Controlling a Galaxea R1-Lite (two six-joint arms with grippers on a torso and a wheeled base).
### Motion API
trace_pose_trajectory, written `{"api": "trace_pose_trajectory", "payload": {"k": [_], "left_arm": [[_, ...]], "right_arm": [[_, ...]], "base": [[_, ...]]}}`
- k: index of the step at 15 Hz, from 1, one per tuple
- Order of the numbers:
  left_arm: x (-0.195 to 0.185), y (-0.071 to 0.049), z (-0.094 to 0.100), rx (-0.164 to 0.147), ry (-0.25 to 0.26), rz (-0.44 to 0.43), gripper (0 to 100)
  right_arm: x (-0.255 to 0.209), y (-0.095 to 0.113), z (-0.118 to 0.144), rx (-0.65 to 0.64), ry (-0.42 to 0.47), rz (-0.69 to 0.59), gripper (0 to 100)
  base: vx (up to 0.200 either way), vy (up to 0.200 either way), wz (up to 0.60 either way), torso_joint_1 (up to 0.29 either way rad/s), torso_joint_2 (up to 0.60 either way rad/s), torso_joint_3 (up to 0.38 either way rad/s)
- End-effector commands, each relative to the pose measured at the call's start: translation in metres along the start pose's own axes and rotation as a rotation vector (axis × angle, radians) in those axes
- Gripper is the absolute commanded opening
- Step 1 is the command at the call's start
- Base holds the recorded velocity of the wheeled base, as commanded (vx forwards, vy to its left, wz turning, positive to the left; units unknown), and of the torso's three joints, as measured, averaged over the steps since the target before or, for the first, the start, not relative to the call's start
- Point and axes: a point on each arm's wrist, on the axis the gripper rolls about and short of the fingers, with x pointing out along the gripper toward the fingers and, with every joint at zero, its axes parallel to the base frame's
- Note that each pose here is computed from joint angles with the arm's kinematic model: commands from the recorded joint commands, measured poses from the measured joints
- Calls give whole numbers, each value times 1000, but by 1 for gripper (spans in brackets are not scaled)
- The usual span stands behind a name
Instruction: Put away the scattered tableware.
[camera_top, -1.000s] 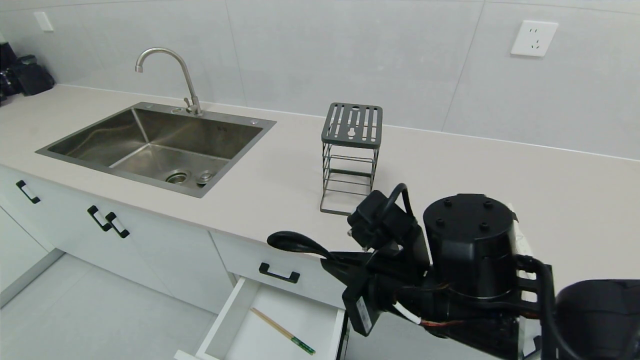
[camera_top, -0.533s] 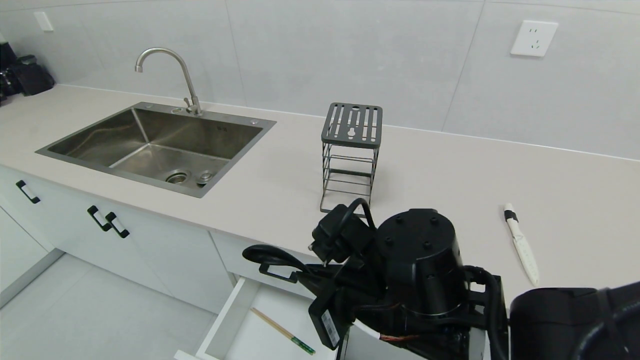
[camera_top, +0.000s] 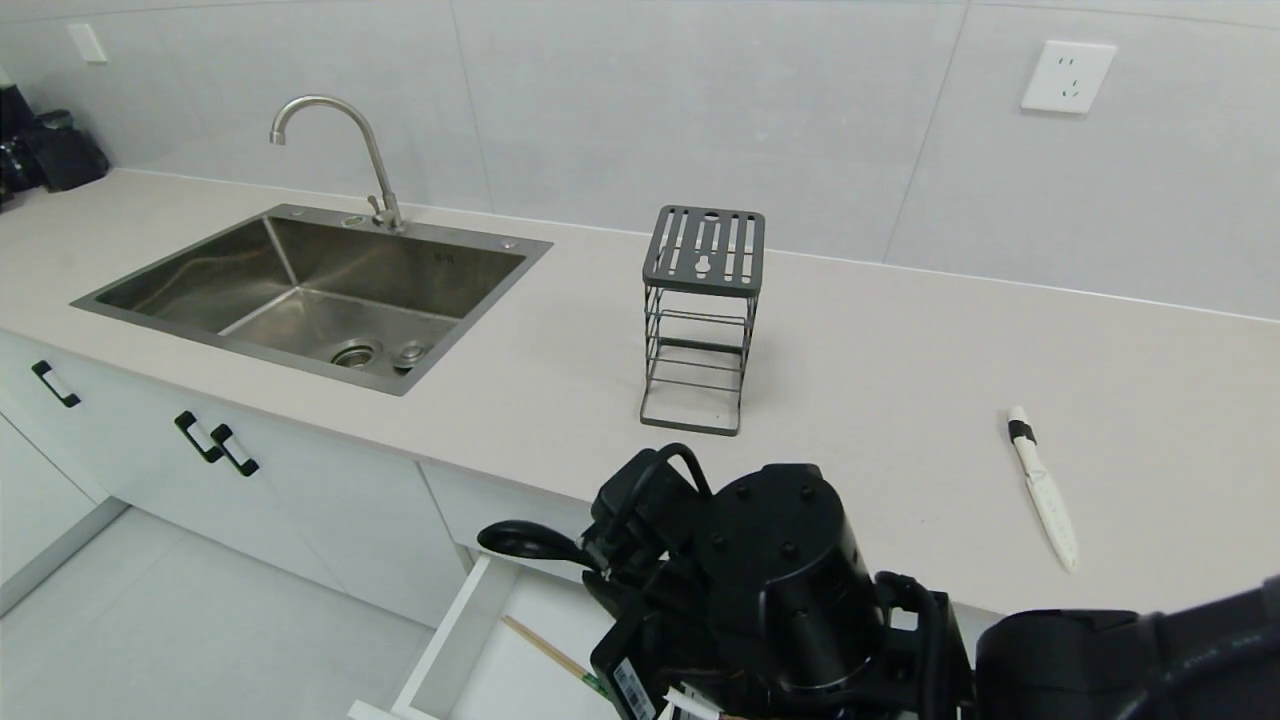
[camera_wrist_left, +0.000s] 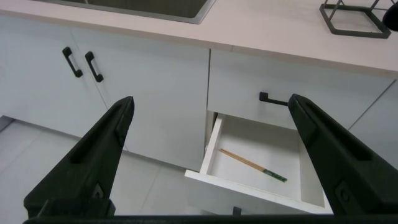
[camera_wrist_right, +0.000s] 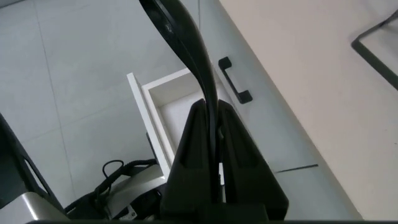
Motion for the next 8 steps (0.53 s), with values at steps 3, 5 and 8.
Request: {"api": "trace_pose_trajectory", "payload": {"k": [3, 5, 8], "left_arm": [[0, 0, 0, 0, 1, 0, 100], [0, 0, 0, 0, 1, 0, 100], [0, 0, 0, 1, 1, 0, 100]], "right_arm": [[8, 1, -6, -55, 25, 6, 0], [10, 2, -6, -109, 24, 36, 0], [14, 4, -5, -108, 18, 59, 0]], "base": [[0, 0, 0, 0, 0, 0], [0, 0, 0, 0, 0, 0], [0, 0, 0, -122, 234, 122]]}}
